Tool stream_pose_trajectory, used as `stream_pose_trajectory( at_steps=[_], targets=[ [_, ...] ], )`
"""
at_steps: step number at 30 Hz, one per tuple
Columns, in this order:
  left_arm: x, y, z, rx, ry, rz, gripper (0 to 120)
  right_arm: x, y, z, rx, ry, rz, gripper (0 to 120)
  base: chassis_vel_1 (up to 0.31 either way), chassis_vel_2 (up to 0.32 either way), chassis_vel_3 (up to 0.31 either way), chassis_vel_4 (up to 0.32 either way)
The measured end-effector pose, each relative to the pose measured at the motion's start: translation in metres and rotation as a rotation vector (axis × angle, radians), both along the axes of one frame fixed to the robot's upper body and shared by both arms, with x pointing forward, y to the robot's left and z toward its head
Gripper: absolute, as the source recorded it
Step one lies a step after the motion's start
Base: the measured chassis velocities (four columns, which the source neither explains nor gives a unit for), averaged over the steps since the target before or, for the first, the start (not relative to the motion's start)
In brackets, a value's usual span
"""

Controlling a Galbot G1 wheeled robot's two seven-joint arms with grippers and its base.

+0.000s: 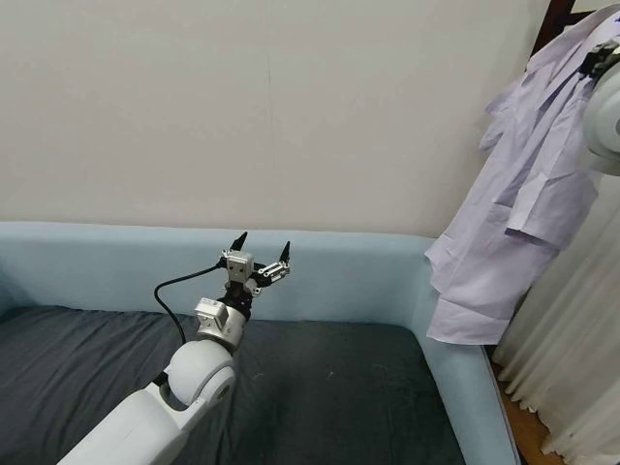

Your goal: Pick up the clothes from the sofa and hang them on the clothes hanger.

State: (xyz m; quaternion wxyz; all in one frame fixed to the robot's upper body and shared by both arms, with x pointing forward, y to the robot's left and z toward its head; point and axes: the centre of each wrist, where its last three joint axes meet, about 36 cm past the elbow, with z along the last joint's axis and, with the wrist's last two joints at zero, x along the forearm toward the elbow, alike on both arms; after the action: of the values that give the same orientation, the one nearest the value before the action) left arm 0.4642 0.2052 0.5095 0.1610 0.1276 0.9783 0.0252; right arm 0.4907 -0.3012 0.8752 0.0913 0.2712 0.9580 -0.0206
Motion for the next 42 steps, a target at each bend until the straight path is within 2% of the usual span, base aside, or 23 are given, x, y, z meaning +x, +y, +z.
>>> stream_pose_trajectory(
  at_steps=[7, 13, 16, 24, 31, 42],
  targets=[
    [0.0, 0.001, 0.001, 0.001, -0.004, 0.001, 100, 0.003, -0.013, -0.008, 0.005, 0.018, -0.008, 7, 0.0, 0.0, 0.0, 0.0],
    [0.002, -0.001, 0.001, -0.002, -0.003, 0.0, 100, 0.032, -0.012, -0.009, -0.021, 0.026, -0.019, 7, 0.0, 0.0, 0.0, 0.0],
    [0.005, 0.004, 0.001, 0.005, -0.004, 0.012, 100, 0.066, -0.005, -0.004, -0.053, 0.026, -0.041, 7, 0.0, 0.0, 0.0, 0.0],
    [0.012, 0.017, 0.0, 0.008, -0.011, 0.044, 100, 0.119, -0.005, 0.008, -0.079, 0.021, -0.136, 7, 0.0, 0.0, 0.0, 0.0],
    [0.017, 0.017, -0.001, 0.004, -0.016, 0.048, 100, 0.144, -0.006, 0.003, -0.075, 0.047, -0.173, 7, 0.0, 0.0, 0.0, 0.0],
    [0.021, 0.012, -0.006, -0.002, -0.01, 0.04, 100, 0.186, 0.017, 0.001, -0.076, 0.065, -0.178, 7, 0.0, 0.0, 0.0, 0.0]
  ],
)
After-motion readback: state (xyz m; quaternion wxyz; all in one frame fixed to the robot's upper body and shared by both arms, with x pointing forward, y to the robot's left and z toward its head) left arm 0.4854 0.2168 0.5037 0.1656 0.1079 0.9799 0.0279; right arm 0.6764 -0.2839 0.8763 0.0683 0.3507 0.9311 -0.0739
